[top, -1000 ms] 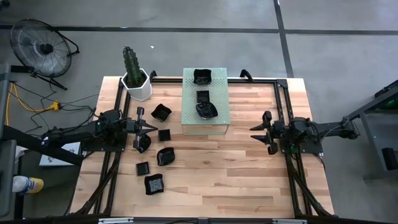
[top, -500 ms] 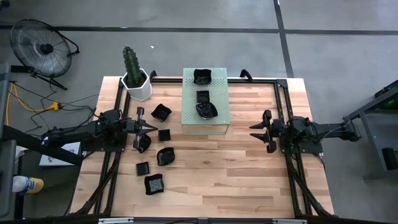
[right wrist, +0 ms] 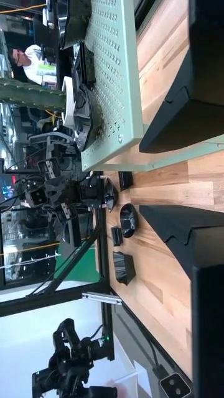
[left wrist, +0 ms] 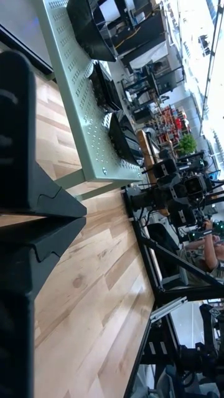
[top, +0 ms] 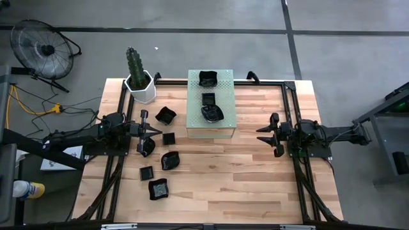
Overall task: Pick & Place Mini shaped plates
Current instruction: Stack the black distorted square plate on top of the black distorted square plate on the shelf
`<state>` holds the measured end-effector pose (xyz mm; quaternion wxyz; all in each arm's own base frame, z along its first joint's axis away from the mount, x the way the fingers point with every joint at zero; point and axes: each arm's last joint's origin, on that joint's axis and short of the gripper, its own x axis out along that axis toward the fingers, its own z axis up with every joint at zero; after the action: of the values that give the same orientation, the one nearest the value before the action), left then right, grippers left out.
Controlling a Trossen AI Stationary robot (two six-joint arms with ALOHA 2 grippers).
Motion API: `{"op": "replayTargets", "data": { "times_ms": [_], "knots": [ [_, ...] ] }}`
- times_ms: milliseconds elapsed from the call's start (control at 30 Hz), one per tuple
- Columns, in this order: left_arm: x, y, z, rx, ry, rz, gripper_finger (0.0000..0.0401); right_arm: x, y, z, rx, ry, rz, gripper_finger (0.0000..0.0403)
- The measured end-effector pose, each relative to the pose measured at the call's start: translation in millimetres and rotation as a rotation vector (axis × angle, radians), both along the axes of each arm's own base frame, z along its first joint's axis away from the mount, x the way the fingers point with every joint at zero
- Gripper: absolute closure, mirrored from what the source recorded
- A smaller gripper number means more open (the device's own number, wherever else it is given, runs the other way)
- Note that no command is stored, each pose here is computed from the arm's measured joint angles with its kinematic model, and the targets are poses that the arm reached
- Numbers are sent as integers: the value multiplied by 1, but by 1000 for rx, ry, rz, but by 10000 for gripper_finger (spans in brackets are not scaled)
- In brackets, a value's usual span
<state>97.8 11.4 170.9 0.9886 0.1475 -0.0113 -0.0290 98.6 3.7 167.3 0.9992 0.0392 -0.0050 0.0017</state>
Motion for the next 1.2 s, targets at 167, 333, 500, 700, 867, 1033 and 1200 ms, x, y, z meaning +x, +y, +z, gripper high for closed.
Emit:
{"op": "replayTargets", "data": {
  "times_ms": [167, 333, 500, 700, 867, 1033, 1200],
  "knots": [
    [0, 0, 0, 0, 0, 0, 398, 0, 0, 0, 0, 1, 0, 263],
    [0, 0, 0, 0, -2, 0, 398, 0, 0, 0, 0, 1, 0, 263],
    [0, 0, 1, 2, -14, 0, 398, 0, 0, 0, 0, 1, 0, 263],
    [0, 0, 1, 3, -14, 0, 398, 0, 0, 0, 0, 2, 0, 263],
    [0, 3, 0, 24, -6, 106, 398, 0, 0, 0, 0, 2, 0, 263],
    [0, 4, -2, 13, 17, 139, 398, 0, 0, 0, 0, 2, 0, 263],
    [-1, 7, 2, 14, -2, 230, 398, 0, 0, 0, 0, 2, 0, 263]
  ]
}}
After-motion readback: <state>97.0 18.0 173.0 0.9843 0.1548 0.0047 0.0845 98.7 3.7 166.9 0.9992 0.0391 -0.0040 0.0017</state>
